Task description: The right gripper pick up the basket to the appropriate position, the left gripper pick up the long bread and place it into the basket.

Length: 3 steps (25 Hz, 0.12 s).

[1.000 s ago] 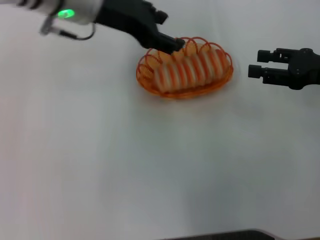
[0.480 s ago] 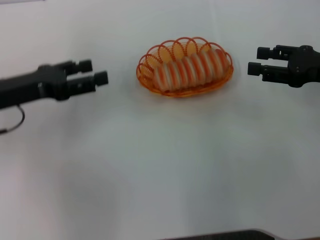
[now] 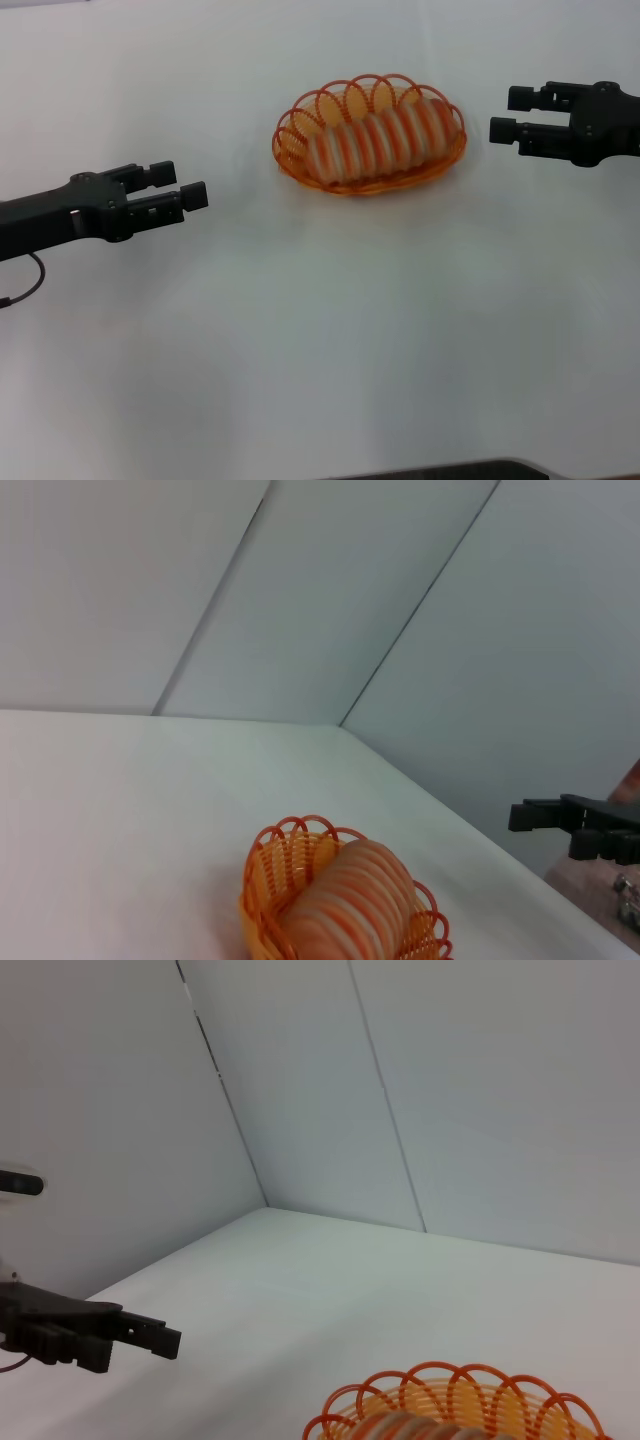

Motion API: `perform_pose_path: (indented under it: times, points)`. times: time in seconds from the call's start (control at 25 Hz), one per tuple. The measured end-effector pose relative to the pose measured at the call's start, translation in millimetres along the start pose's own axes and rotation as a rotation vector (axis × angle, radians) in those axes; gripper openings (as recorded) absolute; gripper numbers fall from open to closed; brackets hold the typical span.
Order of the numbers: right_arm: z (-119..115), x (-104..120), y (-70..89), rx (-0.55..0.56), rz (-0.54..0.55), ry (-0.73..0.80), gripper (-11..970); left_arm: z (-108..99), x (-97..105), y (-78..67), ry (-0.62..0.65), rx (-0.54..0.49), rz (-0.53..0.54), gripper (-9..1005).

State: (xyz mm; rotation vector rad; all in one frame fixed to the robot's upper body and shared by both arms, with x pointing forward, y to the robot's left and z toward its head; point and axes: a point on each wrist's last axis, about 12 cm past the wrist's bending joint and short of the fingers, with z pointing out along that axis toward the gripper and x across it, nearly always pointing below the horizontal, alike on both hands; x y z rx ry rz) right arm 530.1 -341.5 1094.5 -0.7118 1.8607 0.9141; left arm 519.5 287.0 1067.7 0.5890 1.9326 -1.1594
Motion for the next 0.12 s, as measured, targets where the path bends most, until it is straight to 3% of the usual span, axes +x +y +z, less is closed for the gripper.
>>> perform_pose_path:
  times: [0.12]
  points:
    - [1.6, 0.2, 0.5, -0.003, 0.001, 0.0, 676, 0.6, -1.9, 0.0, 0.003, 0.006, 0.004, 788]
